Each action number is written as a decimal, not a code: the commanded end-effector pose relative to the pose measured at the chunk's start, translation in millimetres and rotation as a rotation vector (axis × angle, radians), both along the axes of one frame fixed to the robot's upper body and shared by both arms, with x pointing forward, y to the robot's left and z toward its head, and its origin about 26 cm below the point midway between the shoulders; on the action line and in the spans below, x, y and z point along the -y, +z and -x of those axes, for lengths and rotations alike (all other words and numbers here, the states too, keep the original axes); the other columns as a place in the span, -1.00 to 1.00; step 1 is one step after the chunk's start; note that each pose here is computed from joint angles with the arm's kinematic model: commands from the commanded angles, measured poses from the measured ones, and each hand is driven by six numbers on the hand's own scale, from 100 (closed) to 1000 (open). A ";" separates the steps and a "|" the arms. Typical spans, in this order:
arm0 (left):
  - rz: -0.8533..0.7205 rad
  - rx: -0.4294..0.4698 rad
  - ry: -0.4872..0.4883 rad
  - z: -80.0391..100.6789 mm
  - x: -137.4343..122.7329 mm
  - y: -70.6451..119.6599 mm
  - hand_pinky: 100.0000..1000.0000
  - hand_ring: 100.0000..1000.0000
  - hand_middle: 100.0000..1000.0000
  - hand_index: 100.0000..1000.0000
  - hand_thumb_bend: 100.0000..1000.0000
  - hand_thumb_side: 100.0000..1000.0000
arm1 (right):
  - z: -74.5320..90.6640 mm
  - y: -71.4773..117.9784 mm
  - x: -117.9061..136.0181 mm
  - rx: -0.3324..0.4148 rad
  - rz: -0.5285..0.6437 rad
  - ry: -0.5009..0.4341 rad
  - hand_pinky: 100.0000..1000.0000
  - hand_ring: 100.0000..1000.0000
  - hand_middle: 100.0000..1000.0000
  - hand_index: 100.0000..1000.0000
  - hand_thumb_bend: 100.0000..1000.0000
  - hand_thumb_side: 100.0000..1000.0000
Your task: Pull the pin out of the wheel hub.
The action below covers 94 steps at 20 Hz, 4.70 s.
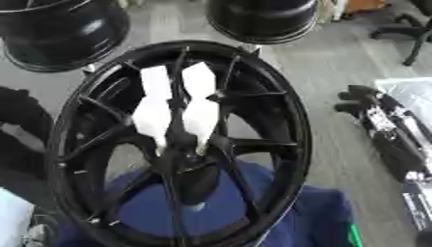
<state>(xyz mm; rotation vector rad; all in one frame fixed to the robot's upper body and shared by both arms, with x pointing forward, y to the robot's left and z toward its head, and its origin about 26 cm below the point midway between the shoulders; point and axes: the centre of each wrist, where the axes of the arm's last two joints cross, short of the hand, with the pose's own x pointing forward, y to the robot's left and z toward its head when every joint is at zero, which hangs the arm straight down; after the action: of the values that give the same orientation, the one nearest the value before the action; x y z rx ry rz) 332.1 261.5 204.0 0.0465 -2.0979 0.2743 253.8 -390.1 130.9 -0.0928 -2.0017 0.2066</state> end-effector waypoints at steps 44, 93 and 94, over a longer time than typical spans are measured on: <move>-1.465 0.098 -0.797 66.0 90.9 205.5 0.30 0.66 0.62 0.73 -0.97 0.55 | 5.9 3.7 5.9 -0.016 0.085 -0.037 0.94 0.48 0.47 0.64 -1.00 0.15; -1.723 -0.238 -0.628 29.2 152.3 139.8 0.31 0.38 0.47 0.55 -0.34 -1.00 | 2.6 0.6 -2.4 -0.039 0.127 0.009 0.94 0.48 0.47 0.63 -1.00 0.18; -1.722 -0.242 -0.624 26.3 152.4 138.1 0.30 0.40 0.48 0.55 -0.37 -1.00 | 2.4 0.6 -2.5 -0.039 0.127 0.010 0.94 0.48 0.47 0.63 -1.00 0.18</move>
<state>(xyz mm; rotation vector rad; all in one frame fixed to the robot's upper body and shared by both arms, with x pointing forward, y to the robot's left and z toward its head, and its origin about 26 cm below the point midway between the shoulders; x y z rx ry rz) 304.5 107.2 337.1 0.3952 -1.5314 -1.8137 250.8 -385.6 121.9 -0.1408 -1.9374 0.2981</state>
